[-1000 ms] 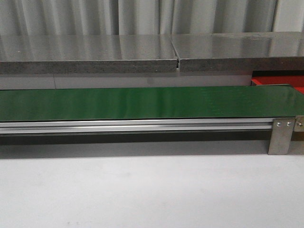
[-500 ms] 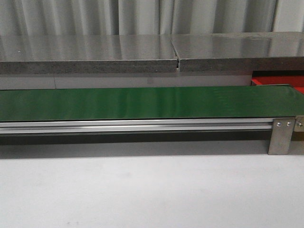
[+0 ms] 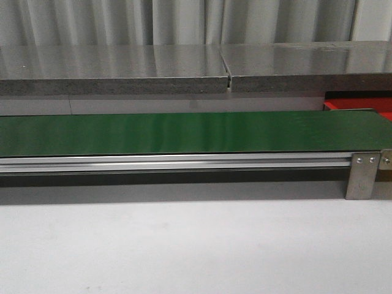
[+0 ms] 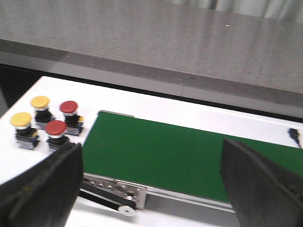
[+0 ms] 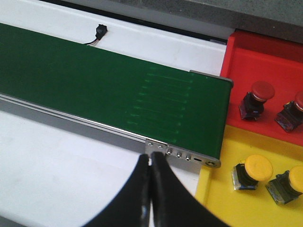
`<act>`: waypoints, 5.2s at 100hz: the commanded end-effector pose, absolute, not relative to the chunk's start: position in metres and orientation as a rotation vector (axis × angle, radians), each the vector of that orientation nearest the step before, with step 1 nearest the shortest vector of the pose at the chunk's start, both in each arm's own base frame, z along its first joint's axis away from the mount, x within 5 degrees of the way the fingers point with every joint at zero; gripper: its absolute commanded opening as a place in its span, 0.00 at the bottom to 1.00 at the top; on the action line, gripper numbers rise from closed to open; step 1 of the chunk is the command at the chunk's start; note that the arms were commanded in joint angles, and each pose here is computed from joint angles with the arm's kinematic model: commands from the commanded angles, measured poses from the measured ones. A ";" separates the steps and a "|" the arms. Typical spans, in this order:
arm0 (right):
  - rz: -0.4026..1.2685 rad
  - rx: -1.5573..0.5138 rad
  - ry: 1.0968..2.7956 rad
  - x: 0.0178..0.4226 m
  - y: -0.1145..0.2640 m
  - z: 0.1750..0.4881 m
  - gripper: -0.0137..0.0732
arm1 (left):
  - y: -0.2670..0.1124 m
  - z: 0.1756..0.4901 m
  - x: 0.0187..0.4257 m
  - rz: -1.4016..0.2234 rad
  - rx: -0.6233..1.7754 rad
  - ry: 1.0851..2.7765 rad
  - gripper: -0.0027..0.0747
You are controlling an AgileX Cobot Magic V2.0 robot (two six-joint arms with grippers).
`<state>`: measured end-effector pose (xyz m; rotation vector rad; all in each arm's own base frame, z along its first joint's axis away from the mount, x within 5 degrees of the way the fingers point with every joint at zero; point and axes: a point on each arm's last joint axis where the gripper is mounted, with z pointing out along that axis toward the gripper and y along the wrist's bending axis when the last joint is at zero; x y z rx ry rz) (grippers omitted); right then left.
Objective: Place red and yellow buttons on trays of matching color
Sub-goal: 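Move the left gripper down over a red button on the table, then close the left gripper on the red button and lift it, then set the red button on the green belt and open the left gripper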
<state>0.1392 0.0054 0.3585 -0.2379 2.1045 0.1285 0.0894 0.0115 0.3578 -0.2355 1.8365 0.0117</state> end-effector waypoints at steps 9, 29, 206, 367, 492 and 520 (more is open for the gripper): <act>0.112 -0.216 2.017 0.141 0.005 0.372 0.08 | 0.013 0.397 0.134 0.119 -0.281 1.849 0.77; 0.112 -0.216 2.017 0.141 0.005 0.372 0.08 | 0.014 0.408 0.202 0.192 -0.327 1.941 0.77; 0.112 -0.216 2.017 0.141 0.005 0.372 0.08 | 0.178 0.234 0.387 0.304 -0.847 2.232 0.77; 0.112 -0.217 2.018 0.140 0.005 0.372 0.08 | 0.136 0.342 0.339 0.326 -0.686 2.154 0.01; 0.112 -0.217 2.018 0.140 0.005 0.372 0.08 | 0.089 0.278 0.370 0.055 -0.537 2.416 0.01; 0.112 -0.217 2.018 0.140 0.005 0.372 0.08 | 0.088 0.278 0.370 0.065 -0.487 2.427 0.12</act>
